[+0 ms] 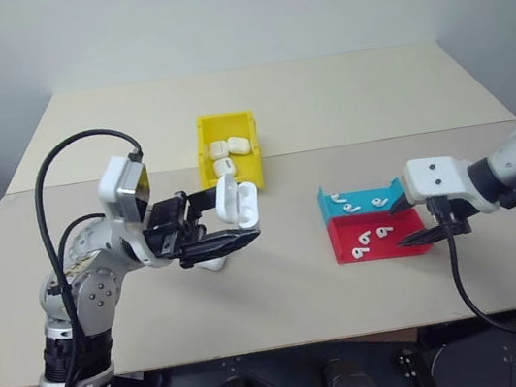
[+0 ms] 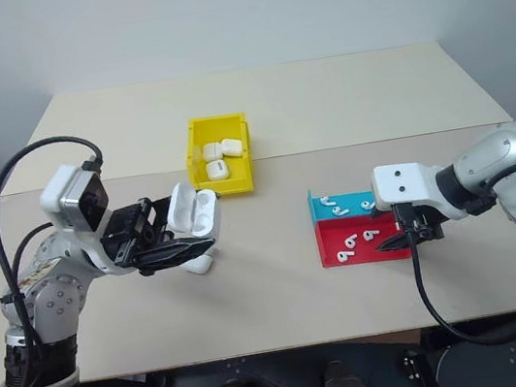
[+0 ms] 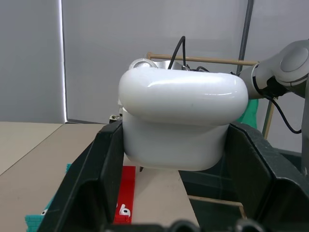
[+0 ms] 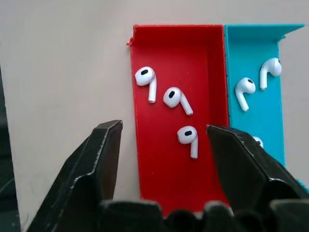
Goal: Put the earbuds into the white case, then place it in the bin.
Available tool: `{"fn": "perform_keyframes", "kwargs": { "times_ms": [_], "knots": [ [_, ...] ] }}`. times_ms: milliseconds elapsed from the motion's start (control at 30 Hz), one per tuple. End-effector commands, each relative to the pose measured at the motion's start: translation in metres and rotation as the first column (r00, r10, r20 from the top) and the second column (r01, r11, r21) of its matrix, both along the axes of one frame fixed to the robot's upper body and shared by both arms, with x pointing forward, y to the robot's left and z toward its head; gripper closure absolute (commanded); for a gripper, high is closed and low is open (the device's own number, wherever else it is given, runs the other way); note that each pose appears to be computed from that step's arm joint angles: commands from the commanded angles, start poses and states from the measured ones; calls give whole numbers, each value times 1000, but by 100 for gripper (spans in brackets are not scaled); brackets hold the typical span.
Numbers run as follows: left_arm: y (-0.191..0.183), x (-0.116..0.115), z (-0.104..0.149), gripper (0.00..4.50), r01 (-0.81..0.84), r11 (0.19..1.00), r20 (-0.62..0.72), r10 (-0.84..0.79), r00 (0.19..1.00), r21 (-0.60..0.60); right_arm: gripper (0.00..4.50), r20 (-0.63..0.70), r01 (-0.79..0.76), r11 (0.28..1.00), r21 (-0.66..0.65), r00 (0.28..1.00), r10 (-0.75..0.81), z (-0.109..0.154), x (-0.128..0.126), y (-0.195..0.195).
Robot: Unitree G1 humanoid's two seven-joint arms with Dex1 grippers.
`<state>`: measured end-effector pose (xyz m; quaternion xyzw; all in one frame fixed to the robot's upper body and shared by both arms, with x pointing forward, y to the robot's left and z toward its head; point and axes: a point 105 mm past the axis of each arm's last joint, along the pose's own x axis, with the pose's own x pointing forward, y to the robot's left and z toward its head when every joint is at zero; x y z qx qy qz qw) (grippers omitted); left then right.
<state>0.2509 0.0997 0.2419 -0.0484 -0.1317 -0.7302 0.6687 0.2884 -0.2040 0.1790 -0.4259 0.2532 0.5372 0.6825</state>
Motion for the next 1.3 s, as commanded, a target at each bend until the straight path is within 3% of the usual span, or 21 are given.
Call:
{"fn": "perform_keyframes", "kwargs": {
  "times_ms": [33,467,567,633,1300],
  "knots": [
    [-5,-9,5,168,27,1000,22,-27,999,-15,115,20,-109,993,-52,994,110,3,3,12],
    [-9,-15,0,168,52,999,-5,-52,999,4,115,-67,-66,994,-91,996,60,-20,14,39],
    [-10,-15,0,168,53,999,-3,-53,999,0,172,-67,-62,993,-99,996,55,-24,15,42],
    [-11,-14,0,168,53,999,-2,-53,999,0,235,-69,-73,992,-104,995,66,-26,13,44],
    [-10,-17,1,168,36,999,4,-36,999,8,235,-77,-93,985,-147,994,82,-50,15,48]
  ]
}}
